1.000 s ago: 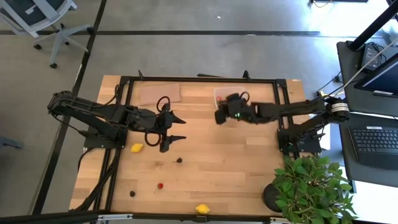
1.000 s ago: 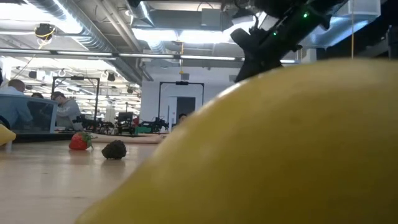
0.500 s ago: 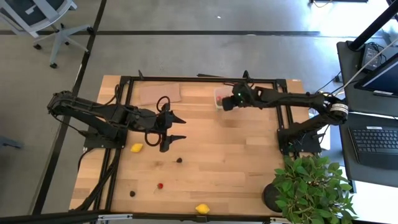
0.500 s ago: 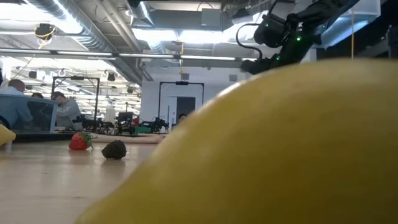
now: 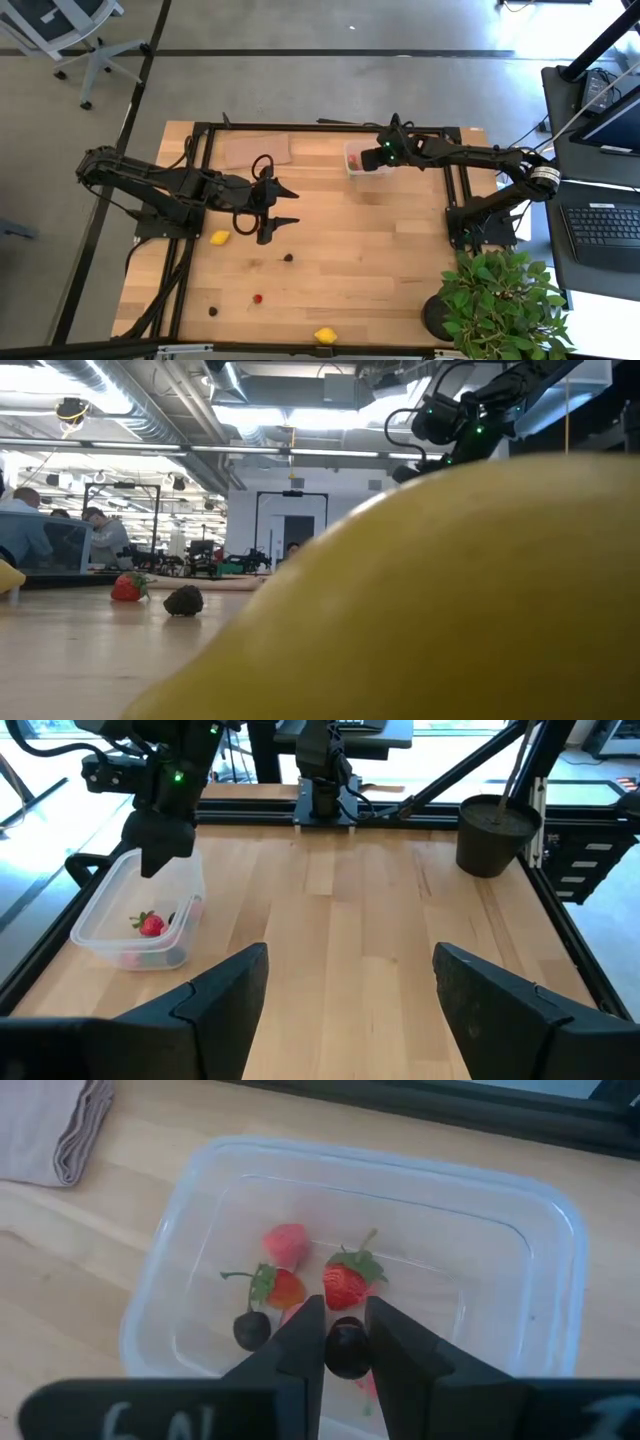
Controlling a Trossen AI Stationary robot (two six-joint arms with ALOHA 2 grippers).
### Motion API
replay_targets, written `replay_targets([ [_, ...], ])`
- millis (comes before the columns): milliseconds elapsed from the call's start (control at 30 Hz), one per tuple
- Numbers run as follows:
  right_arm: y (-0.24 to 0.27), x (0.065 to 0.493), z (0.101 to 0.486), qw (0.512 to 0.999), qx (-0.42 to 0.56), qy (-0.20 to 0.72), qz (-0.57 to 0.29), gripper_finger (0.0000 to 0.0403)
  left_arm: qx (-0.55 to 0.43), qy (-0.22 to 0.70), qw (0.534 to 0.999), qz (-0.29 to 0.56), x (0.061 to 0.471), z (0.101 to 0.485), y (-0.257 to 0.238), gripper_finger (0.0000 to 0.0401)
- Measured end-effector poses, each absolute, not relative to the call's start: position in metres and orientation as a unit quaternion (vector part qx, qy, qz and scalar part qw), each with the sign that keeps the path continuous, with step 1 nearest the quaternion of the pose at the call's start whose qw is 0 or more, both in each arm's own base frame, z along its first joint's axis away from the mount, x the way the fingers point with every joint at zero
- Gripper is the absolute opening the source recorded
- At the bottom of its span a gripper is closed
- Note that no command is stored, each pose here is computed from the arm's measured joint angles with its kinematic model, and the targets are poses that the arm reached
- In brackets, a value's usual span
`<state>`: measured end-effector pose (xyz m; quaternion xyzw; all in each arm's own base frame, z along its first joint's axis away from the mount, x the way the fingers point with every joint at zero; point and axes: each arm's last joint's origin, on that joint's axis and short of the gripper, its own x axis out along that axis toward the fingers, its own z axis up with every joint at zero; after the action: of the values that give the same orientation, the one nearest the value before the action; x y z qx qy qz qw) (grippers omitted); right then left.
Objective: Pick and placing Produce into tupperware
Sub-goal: Put the blueberry into the transparent bin, then put the blackberry into the transparent bin
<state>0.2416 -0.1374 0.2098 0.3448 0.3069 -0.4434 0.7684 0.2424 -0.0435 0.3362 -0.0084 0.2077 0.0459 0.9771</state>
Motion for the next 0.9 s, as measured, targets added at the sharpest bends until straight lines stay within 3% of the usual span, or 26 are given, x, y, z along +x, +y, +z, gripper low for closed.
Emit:
replay_targets([
  [300,-0.1375,0.2418,0.2100,0.777,0.326,0.317,-0.436,0.0085,-0.008,0.208,0.977,0.046,0.2424,0.3362,-0.0435,0.0277],
  [700,-0.1374,0.2417,0.2100,0.777,0.325,0.317,-0.436,0.0168,-0.006,0.208,0.977,0.046,0.2424,0.3362,-0.0434,0.0273],
  [900,-0.1384,0.2434,0.2115,0.785,0.319,0.310,-0.431,0.0190,-0.007,0.208,0.977,0.047,0.2424,0.3362,-0.0434,0.0273],
])
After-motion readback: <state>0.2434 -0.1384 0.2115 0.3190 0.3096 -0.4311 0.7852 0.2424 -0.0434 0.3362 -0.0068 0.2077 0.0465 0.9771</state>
